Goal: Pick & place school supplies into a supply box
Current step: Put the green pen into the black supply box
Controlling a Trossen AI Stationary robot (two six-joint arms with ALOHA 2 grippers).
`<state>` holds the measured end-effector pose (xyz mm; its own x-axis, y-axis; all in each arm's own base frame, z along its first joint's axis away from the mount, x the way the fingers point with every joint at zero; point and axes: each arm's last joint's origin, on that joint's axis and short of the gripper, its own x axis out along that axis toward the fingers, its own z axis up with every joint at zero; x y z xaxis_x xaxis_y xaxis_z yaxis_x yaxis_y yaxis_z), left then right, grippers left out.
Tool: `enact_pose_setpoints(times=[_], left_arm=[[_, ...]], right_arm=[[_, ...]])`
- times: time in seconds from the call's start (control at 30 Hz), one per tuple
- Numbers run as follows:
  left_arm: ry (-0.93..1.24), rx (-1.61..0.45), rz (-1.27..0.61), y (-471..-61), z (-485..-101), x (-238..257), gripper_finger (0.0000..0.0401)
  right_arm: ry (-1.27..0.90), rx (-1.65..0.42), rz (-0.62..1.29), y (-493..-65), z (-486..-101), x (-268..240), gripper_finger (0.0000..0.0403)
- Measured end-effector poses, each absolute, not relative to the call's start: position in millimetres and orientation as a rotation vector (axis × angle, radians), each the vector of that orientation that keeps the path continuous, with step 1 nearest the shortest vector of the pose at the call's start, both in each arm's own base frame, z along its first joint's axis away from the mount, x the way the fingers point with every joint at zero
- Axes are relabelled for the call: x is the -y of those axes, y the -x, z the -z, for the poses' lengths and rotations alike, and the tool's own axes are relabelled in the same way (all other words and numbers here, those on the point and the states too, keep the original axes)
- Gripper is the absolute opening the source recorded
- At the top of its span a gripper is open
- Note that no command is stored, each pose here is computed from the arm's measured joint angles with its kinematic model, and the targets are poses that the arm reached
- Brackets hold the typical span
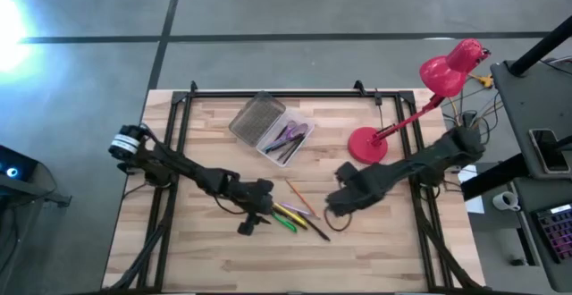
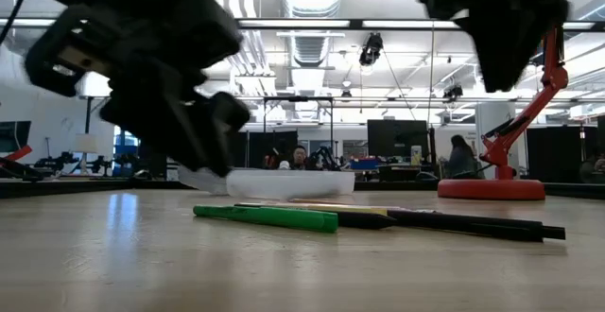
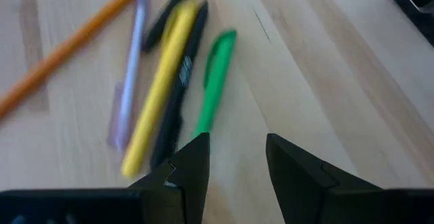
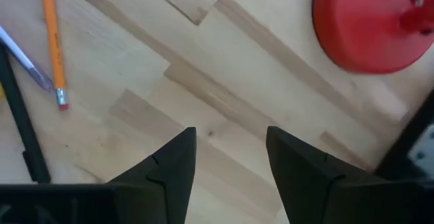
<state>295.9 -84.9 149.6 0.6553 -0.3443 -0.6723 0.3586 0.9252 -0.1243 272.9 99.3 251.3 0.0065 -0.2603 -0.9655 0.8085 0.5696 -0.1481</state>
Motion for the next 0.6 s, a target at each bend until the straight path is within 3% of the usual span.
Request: enact_pose_setpoints(times=[0.13, 0.3, 0.6], left_arm=[[-0.058, -0.734, 0.399, -316.5, -153.1, 89.9, 0.0130], [-0.109, -0.854, 0.413, -335.8, -149.1, 95.2, 0.0130], [-0.178, -0.966, 0.439, -342.8, -136.2, 101.5, 0.0130]], right_arm=[[-0.601, -1.226, 0.904, -254.2, -247.0, -101.0, 0.0171], [-0.593, -1.227, 0.900, -247.1, -240.8, -101.9, 0.0171], [-0.513, -1.252, 0.889, -246.6, -232.3, -101.2, 0.0171]])
